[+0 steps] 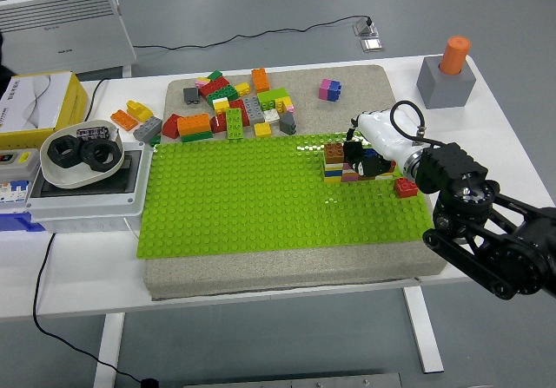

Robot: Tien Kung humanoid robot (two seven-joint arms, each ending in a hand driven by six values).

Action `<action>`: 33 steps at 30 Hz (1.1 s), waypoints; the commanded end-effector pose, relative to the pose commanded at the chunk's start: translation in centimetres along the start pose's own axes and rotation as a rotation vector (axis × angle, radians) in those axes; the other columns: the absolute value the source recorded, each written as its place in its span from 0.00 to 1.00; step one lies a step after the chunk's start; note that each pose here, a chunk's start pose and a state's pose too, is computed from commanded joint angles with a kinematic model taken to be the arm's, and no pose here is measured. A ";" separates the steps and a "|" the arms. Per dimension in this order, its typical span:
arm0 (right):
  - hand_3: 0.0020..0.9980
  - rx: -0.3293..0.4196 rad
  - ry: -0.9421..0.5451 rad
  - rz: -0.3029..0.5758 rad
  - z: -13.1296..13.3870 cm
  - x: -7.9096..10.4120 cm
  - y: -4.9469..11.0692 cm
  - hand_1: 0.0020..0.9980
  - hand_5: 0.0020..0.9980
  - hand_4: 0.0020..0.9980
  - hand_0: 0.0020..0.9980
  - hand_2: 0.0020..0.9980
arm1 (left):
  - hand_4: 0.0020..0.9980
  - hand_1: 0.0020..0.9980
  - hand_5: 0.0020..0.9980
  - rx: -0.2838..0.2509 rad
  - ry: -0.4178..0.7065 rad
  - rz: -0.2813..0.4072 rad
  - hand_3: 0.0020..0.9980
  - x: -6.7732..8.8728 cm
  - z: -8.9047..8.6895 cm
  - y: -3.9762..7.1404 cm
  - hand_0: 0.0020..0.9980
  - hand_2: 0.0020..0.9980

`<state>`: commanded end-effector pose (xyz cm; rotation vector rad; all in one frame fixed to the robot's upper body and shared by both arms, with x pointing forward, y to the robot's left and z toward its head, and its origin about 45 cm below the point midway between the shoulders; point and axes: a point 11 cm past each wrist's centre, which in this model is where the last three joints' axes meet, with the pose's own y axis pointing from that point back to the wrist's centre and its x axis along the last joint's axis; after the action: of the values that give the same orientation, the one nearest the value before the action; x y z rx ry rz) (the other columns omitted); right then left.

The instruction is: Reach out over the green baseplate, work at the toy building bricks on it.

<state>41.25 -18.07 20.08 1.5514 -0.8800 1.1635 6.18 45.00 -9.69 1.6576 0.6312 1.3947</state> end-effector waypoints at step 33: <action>0.70 0.091 -0.134 0.174 0.1 1.7 2.9 0.79 0.50 0.90 0.78 0.82 | 0.10 0.38 0.00 0.003 0.010 -0.004 0.46 -0.3 -0.1 0.0 0.69 0.38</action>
<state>39.11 -18.89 22.52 1.6681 -1.0819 1.2485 5.99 44.81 -9.80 1.6524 0.6420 1.4004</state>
